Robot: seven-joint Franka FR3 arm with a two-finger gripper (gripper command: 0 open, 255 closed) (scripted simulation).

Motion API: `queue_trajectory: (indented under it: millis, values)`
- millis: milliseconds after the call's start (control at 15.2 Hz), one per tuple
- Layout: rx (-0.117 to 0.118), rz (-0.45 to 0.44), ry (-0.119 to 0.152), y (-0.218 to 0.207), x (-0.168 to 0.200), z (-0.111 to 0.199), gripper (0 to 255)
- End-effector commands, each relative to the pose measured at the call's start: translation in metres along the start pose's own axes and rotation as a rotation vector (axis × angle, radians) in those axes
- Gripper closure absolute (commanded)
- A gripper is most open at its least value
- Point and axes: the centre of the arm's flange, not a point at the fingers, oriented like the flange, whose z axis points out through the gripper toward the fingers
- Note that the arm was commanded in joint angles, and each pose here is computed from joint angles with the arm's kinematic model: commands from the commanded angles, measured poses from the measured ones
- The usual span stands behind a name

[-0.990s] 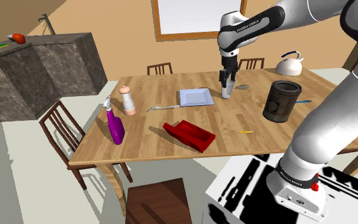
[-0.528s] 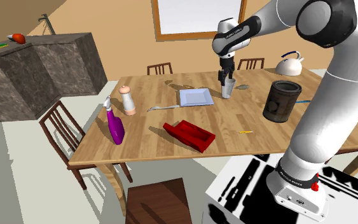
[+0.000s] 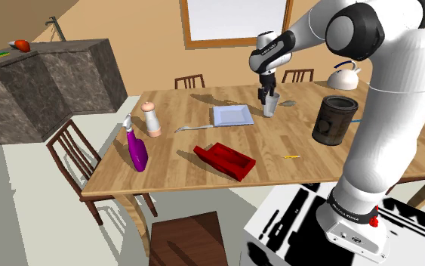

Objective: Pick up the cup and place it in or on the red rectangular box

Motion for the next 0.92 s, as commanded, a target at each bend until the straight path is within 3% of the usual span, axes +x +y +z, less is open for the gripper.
queue_trajectory:
  millis: [0,660,726,858]
  values:
    - [0.0,0.0,0.0,0.0,0.0012,0.0099,0]
    - [0.0,0.0,0.0,0.0001,0.0012,0.0181,0]
    - [0.0,0.0,0.0,0.0001,0.0012,0.0181,255]
    - [0.0,0.0,0.0,0.0001,0.0012,0.0181,255]
